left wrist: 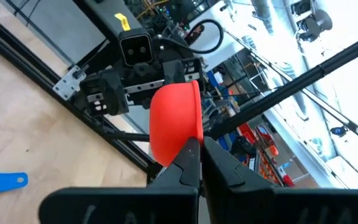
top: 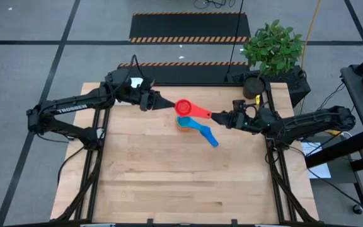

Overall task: Nest measuring cups in basket
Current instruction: Stack the red measuring cup into the light blue measuring cup

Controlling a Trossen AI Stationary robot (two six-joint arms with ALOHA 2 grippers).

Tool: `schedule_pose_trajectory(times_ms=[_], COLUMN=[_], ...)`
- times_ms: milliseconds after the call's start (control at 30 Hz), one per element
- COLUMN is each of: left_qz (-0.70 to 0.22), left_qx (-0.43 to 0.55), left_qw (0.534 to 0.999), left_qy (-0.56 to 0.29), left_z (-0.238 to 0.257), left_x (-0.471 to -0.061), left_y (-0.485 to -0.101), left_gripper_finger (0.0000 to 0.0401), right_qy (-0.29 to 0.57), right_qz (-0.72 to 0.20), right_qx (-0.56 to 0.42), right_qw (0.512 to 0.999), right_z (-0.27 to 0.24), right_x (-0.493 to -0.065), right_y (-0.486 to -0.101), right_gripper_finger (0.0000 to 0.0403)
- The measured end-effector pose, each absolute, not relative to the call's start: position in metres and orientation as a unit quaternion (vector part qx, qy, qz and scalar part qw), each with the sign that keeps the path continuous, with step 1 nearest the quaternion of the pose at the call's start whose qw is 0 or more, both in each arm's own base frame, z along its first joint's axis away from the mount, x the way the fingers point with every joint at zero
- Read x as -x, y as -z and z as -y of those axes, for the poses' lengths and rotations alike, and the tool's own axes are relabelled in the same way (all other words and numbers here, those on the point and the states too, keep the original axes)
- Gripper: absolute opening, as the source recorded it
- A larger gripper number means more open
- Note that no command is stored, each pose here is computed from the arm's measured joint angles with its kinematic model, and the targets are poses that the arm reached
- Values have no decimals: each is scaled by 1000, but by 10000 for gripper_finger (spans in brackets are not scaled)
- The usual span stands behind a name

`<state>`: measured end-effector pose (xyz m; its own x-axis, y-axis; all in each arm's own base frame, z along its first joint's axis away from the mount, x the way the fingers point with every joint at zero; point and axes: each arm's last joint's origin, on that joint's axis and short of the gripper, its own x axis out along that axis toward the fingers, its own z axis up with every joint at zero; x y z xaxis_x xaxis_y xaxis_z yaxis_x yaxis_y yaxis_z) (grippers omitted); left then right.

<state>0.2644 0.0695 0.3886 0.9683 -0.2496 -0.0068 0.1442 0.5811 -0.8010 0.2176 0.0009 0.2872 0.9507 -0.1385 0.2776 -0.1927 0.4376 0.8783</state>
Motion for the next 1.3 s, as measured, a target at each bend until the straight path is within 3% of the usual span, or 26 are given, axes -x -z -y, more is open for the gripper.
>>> schedule_pose_trajectory(times_ms=[767, 1100, 1300], left_qz=[-59, -66, -69], left_qx=[461, 461, 464], left_qw=[879, 877, 877], left_qy=[106, 116, 103], left_z=[-71, -70, -72], left_x=[-264, -264, -268], left_y=[-389, -388, -384], left_gripper_finger=[1, 1, 1], right_qy=[13, 11, 11], right_qz=[201, 202, 202], right_qx=[-515, -534, -528], right_qw=[833, 821, 825], right_z=[6, 7, 7], right_x=[-216, -216, -216], right_y=[-292, -292, -292], right_gripper_finger=[242, 288, 291])
